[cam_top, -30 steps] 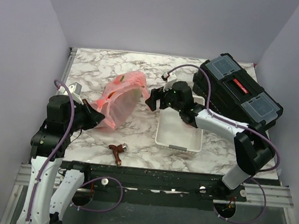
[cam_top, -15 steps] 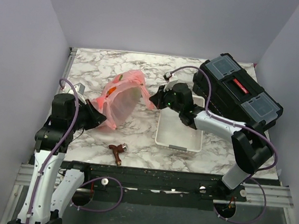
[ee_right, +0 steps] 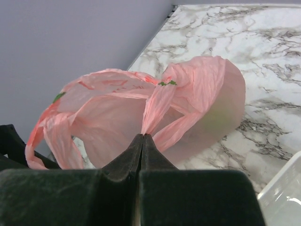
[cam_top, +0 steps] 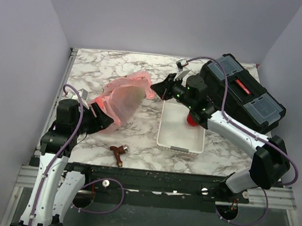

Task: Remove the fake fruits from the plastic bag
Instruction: Adjust the plastic bag at the center of the board.

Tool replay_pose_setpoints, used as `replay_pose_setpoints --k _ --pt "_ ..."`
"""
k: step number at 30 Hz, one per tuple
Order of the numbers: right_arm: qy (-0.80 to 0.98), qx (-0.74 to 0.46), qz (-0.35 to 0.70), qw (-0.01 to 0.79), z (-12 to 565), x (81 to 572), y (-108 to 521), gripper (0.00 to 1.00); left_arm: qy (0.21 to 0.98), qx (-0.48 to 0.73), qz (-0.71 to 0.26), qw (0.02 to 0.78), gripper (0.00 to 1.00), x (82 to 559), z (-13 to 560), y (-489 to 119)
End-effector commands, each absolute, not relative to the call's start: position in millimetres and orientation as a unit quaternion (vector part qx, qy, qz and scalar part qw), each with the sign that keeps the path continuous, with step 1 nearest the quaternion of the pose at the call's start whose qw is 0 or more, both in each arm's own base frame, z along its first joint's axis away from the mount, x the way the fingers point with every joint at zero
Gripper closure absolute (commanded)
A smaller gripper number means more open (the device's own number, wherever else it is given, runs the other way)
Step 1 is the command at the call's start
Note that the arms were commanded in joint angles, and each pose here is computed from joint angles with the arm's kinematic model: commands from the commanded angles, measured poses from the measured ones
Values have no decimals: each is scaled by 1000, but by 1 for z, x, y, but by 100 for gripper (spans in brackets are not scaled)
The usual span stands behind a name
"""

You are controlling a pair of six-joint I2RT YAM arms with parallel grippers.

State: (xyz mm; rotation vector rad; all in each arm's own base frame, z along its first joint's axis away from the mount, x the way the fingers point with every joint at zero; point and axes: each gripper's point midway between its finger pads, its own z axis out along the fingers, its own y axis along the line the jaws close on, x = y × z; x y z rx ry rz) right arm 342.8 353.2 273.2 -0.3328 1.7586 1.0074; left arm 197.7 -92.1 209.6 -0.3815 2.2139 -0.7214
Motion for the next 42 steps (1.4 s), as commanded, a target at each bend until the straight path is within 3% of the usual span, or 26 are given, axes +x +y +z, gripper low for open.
replay_pose_setpoints --k 1,7,9,11,13,14,26,33,42 --pt "736 -140 450 486 284 330 363 99 850 -138 -318 397 40 205 222 -102" --pt "739 -134 449 485 288 329 364 99 842 -132 -334 403 40 209 227 -107" --pt "737 -133 447 488 291 331 365 99 841 -128 -338 402 46 210 227 -109" --pt "738 -135 443 491 293 334 365 99 842 -121 -344 398 64 211 225 -111" --pt "737 -148 432 498 299 336 365 99 847 -118 -335 395 94 212 223 -110" --pt "734 -156 422 509 305 339 364 99 850 -114 -327 397 100 212 223 -108" --pt "735 -98 175 647 351 432 310 99 856 -112 -237 446 100 189 254 -75" --pt "718 -47 135 682 371 494 314 99 839 -141 -190 490 100 192 283 -53" --pt "647 9 163 745 428 556 330 99 791 -215 -152 553 100 210 345 -25"
